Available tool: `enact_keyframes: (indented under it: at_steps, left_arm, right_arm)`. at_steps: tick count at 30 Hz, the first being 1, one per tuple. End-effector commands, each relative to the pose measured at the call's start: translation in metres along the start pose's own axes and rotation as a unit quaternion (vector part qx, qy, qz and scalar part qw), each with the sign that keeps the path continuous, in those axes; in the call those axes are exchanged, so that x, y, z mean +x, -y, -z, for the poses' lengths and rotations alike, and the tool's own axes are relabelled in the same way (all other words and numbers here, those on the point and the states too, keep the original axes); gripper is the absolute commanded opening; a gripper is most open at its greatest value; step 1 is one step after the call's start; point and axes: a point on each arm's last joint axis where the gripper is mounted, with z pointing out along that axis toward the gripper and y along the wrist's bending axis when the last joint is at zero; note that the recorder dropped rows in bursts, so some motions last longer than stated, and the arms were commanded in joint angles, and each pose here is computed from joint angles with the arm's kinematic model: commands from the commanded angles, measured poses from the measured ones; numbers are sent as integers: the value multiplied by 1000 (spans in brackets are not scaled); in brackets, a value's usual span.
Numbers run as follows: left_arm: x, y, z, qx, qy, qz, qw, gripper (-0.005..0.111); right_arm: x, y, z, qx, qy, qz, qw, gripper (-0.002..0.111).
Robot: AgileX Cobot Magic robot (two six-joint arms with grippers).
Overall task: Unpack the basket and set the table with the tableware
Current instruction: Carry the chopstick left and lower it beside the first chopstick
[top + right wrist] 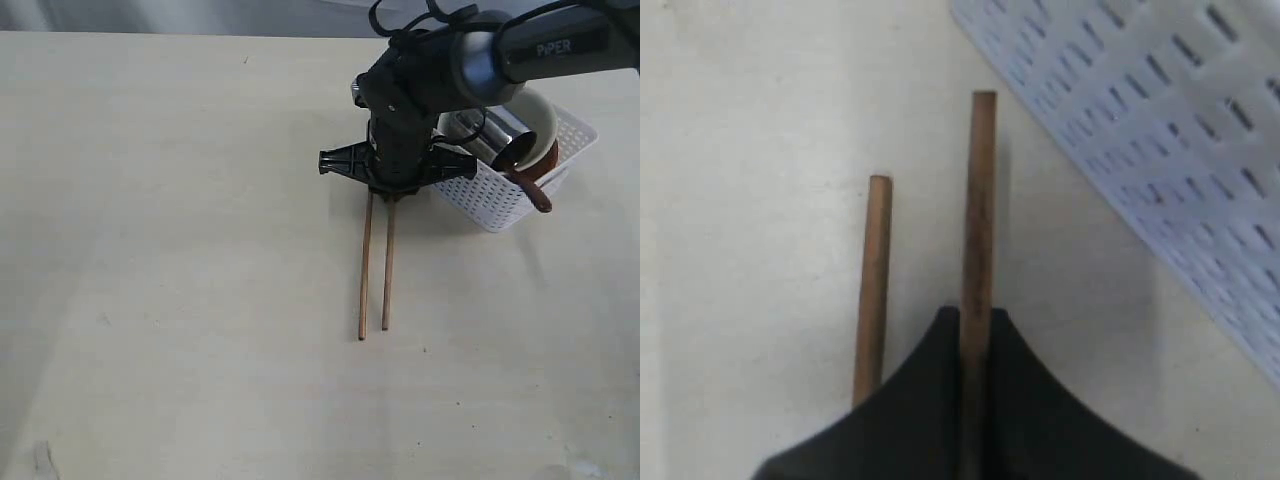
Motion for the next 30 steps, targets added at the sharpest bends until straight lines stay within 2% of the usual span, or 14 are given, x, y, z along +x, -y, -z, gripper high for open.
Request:
enact_keyframes:
  at_steps: [1,6,8,16,23,30]
  left_arm:
    - [0,0,0,4,4,-3,1000,0]
    - [0,0,0,4,4,-3,1000,0]
    - [0,0,0,4,4,-3,1000,0]
    - [0,0,0,4,4,-3,1000,0]
    - [0,0,0,4,4,-3,1000,0]
    - [0,0,0,4,4,-3,1000,0]
  right_arm:
    - [1,5,-6,19,-7,9,1000,7]
    - [1,5,-6,19,-7,4,1000,38]
    - [1,5,-6,19,-7,2,1000,43]
    - [0,5,-4,17,-4,0,1000,42]
    - [-6,8,14,11,9,-3,1000,42]
    - [-11,17,49,19,21,42,999,42]
